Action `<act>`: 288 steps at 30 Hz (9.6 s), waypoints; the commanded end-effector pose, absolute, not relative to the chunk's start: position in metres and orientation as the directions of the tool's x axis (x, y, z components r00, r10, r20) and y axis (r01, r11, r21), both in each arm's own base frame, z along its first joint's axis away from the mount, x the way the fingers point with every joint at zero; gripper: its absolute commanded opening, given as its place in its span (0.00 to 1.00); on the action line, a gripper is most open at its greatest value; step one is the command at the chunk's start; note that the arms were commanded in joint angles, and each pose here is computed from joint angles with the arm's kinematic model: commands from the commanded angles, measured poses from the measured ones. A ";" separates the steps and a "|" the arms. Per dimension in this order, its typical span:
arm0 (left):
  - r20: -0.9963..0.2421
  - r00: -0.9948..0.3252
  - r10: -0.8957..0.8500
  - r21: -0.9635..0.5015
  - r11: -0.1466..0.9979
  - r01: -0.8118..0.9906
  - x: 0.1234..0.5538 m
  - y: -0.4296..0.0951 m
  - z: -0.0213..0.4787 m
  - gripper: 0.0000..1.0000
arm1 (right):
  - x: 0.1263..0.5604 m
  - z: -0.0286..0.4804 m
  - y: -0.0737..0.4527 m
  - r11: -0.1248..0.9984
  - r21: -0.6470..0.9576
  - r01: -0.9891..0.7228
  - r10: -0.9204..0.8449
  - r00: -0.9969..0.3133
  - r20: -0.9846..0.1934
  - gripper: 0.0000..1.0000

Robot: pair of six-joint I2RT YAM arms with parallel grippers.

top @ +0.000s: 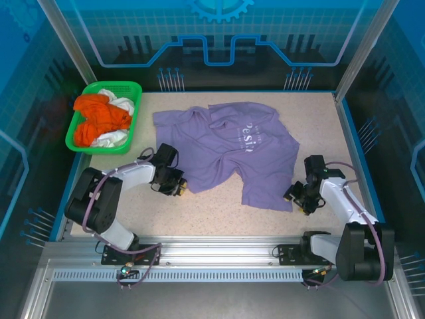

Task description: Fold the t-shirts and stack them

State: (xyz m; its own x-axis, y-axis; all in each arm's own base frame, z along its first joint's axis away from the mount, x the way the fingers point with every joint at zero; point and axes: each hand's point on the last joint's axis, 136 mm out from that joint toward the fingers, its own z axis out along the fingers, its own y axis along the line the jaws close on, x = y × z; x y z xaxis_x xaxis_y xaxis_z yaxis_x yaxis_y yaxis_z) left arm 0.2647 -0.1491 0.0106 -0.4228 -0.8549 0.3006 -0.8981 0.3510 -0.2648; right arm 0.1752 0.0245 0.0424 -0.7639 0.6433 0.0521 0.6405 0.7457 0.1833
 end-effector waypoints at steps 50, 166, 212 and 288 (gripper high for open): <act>0.102 -0.751 -0.653 -0.236 0.717 -0.656 0.305 -0.148 0.046 0.00 | 0.149 0.002 0.020 0.589 0.046 0.807 0.770 -0.577 0.273 0.60; -0.404 -0.607 -0.684 -0.372 0.729 -0.574 0.248 -0.023 0.225 0.68 | 0.195 0.182 -0.005 0.709 0.340 0.617 0.705 -0.624 -0.338 0.68; -0.163 -0.750 -0.641 -0.288 0.758 -0.586 0.590 -0.081 0.005 0.48 | 0.623 -0.024 0.041 0.562 0.447 0.696 0.794 -0.605 -0.058 0.54; 0.051 -0.503 -0.863 0.040 0.505 -0.862 0.415 -0.107 0.012 0.33 | 0.229 0.070 0.043 0.721 0.240 0.651 0.658 -0.751 0.061 0.67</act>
State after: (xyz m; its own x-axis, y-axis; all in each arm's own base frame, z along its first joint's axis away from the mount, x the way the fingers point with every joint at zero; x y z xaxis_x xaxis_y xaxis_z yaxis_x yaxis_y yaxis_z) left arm 0.4187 -0.1086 0.0163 -0.4984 -0.8659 0.0423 -0.8660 0.4995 0.0225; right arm 0.2322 0.0421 0.0691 -0.7437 0.6661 0.0578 0.6584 0.7146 0.2362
